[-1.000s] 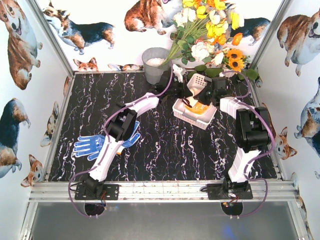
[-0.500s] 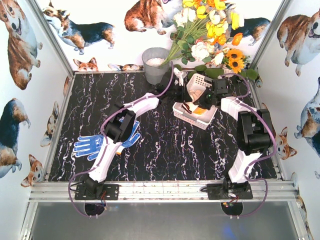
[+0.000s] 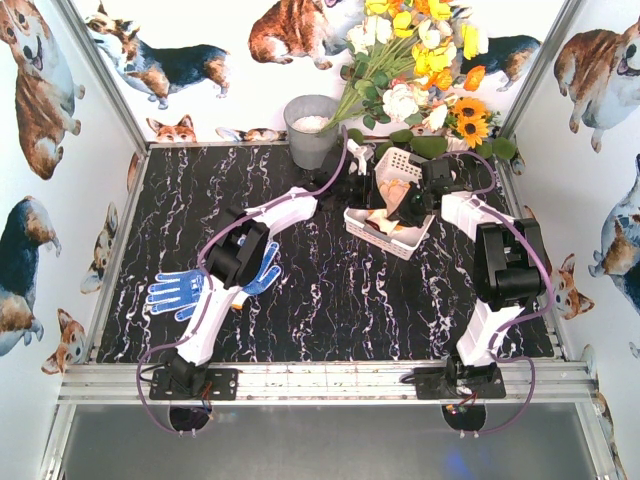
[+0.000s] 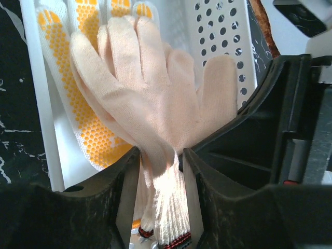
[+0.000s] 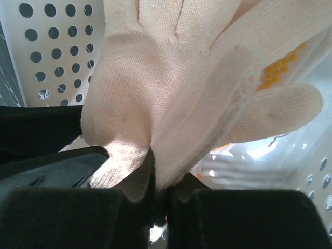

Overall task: Put the gloves into the storage basket
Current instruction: Place the glove in the bin.

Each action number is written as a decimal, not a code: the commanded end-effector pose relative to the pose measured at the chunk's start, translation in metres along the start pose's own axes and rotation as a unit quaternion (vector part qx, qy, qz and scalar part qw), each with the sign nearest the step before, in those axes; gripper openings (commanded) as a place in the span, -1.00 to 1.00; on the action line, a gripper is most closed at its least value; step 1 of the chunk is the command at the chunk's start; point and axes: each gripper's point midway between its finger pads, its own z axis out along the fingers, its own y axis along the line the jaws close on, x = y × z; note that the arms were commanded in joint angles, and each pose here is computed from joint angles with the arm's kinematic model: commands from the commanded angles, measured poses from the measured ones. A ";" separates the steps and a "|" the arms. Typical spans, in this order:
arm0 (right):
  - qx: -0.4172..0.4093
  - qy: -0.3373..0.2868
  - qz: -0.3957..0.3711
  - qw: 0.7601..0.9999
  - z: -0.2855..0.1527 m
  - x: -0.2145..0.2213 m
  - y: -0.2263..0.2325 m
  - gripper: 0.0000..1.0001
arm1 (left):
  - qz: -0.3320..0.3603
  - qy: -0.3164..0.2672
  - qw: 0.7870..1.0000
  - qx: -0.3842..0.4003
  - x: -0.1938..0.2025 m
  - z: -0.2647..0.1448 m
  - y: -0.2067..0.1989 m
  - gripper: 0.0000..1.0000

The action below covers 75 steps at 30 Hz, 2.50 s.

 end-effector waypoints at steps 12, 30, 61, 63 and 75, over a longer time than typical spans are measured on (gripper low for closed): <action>0.004 -0.028 -0.026 0.999 0.001 -0.017 0.007 -1.00 | 0.042 -0.061 0.997 0.016 -0.045 -0.032 -0.041 -0.11; 0.008 -0.066 0.021 0.998 0.017 -0.019 -0.003 -0.86 | 0.058 -0.041 0.997 0.002 -0.026 -0.031 -0.041 -0.09; 0.055 -0.105 -0.088 0.989 -0.048 -0.043 0.011 -0.19 | 0.103 -0.101 0.986 -0.080 -0.033 -0.096 -0.042 0.01; 0.056 -0.100 -0.089 0.989 -0.041 -0.044 0.010 -0.29 | 0.101 -0.101 0.986 -0.081 -0.033 -0.097 -0.041 0.01; 0.108 -0.066 -0.083 0.988 -0.003 -0.035 -0.016 -0.72 | 0.093 -0.098 0.987 -0.088 -0.029 -0.099 -0.034 0.00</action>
